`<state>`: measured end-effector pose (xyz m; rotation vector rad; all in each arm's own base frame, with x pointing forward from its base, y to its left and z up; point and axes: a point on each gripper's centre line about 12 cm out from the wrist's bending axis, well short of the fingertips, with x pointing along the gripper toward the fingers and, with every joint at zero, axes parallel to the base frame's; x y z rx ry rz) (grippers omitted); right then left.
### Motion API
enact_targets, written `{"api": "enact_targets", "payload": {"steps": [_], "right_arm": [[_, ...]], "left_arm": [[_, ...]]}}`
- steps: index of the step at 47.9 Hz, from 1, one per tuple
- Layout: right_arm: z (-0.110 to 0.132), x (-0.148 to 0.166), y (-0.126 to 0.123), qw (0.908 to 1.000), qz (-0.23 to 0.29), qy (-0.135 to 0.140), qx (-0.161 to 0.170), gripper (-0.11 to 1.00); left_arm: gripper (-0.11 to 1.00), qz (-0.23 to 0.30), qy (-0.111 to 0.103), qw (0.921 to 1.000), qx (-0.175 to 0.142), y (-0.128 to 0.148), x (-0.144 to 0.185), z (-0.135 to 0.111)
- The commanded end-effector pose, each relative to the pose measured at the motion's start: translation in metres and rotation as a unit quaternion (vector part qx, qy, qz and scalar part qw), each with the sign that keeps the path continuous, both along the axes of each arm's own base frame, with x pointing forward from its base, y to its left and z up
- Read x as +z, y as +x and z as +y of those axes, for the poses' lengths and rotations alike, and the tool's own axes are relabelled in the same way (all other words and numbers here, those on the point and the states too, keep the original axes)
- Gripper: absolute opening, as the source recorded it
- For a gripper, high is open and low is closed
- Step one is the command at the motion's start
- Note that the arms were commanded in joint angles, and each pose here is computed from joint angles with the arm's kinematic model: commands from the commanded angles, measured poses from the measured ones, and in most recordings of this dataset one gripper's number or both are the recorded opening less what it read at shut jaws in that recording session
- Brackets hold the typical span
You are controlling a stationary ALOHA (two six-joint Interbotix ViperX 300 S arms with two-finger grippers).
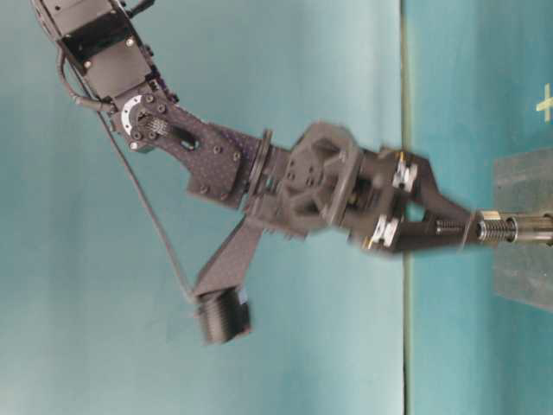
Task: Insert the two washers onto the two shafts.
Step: 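Lower the washer onto the upper shaft and open the right gripper, then move the right gripper down to the lower washer and grasp it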
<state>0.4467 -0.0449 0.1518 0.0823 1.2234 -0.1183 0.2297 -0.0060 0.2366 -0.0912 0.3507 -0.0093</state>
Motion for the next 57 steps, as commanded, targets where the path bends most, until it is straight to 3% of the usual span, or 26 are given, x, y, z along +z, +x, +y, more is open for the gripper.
{"api": "enact_targets", "payload": {"steps": [1,8,15,22,28,39,57], "right_arm": [[-0.006,0.031,-0.005,0.9992,-0.038,-0.007,-0.009,0.70],[-0.006,0.039,-0.020,0.9991,-0.040,-0.007,-0.012,0.70],[0.012,0.042,-0.036,0.9992,-0.040,0.000,-0.003,0.70],[0.039,0.022,-0.056,0.9996,-0.014,0.004,0.024,0.70],[0.048,0.006,-0.067,0.9996,-0.008,0.008,0.027,0.71],[0.046,-0.016,-0.071,0.9990,-0.040,0.013,0.013,0.71],[0.052,-0.036,-0.074,0.9995,-0.021,0.014,0.019,0.71]], "left_arm": [[0.00,-0.016,0.000,0.9999,-0.001,0.004,0.011,0.000],[0.00,-0.015,0.000,0.9999,-0.001,0.002,0.010,0.000],[0.00,-0.020,0.000,0.9998,-0.001,0.001,0.012,0.000],[0.00,-0.029,0.000,0.9996,-0.001,-0.002,0.016,0.000],[0.00,-0.025,0.000,0.9997,-0.002,-0.002,0.015,-0.001],[0.00,-0.011,0.001,0.9999,-0.001,-0.002,0.014,0.000],[0.00,-0.008,0.001,1.0000,-0.001,-0.002,0.012,0.000]]}}
